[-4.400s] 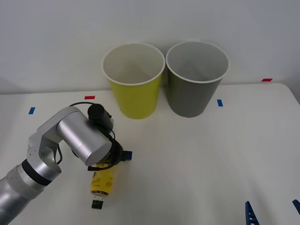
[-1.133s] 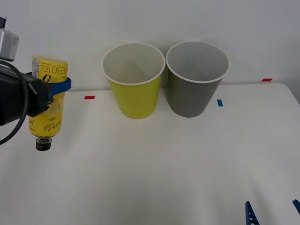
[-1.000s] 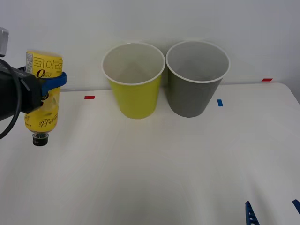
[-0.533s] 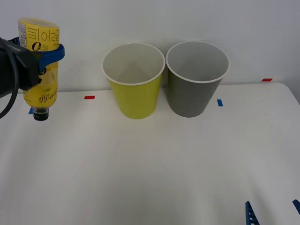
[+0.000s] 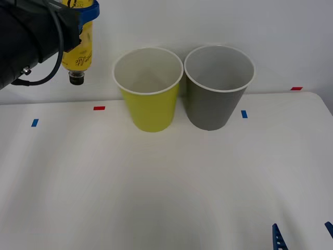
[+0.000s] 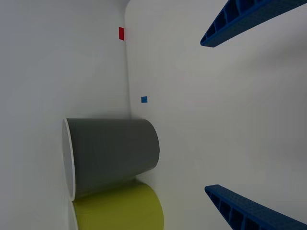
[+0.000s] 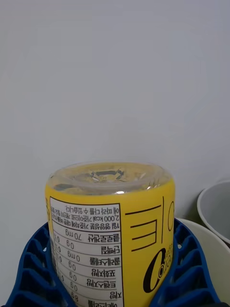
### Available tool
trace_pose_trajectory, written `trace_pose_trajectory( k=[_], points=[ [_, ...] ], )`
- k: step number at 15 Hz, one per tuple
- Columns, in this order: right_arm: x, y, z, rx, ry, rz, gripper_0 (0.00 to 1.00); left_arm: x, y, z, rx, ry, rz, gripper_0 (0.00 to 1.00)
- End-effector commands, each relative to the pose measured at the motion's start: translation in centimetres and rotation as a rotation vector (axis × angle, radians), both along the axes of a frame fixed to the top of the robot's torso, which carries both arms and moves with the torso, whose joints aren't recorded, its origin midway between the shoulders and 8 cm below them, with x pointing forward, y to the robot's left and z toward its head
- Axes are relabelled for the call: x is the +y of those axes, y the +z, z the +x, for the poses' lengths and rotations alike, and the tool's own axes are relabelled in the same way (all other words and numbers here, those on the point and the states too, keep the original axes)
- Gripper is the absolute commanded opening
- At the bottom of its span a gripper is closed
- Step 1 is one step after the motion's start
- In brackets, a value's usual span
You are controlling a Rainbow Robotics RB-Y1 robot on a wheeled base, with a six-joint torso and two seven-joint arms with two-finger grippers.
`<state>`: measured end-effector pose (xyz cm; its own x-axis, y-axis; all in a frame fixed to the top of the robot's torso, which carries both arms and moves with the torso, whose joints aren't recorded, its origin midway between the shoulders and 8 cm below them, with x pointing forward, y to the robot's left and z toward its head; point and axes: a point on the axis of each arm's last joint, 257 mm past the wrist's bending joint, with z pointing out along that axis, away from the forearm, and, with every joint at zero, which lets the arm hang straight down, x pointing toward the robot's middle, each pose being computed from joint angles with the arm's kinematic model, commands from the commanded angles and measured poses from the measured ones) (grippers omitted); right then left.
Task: Put cans in the gray bin and PET bottles in the light green bin.
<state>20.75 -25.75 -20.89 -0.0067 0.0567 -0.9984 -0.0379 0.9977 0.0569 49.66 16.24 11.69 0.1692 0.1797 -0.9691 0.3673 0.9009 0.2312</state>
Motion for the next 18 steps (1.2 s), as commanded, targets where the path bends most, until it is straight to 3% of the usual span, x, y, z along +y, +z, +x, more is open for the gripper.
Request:
trace_pose_trajectory(
  k=[1, 3, 5, 8, 11, 15, 18],
  points=[
    [0.0, 0.0, 0.0, 0.0, 0.0, 0.0, 1.0, -2.2, 0.6, 1.8, -0.029, -0.005, 0.002, 0.0],
    [0.0, 0.0, 0.0, 0.0, 0.0, 0.0, 1.0, -4.3, 0.9, 2.9, -0.059, -0.022, -0.002, 0.0],
    [0.0, 0.0, 0.0, 0.0, 0.0, 0.0, 1.0, -5.9, 1.3, 3.1, -0.051, -0.035, -0.043, 0.0],
    [0.0, 0.0, 0.0, 0.0, 0.0, 0.0, 1.0, -7.7, 2.0, 3.1, -0.071, -0.015, -0.061, 0.0],
    [0.0, 0.0, 0.0, 0.0, 0.0, 0.0, 1.0, -8.5, 2.0, 4.7, -0.101, -0.028, -0.095, 0.0],
    [0.0, 0.0, 0.0, 0.0, 0.0, 0.0, 1.0, -9.7, 1.2, 6.0, -0.092, -0.033, -0.122, 0.0],
    [0.0, 0.0, 0.0, 0.0, 0.0, 0.0, 1.0, -10.6, 0.9, 7.0, -0.114, -0.035, -0.136, 0.0]
  ],
)
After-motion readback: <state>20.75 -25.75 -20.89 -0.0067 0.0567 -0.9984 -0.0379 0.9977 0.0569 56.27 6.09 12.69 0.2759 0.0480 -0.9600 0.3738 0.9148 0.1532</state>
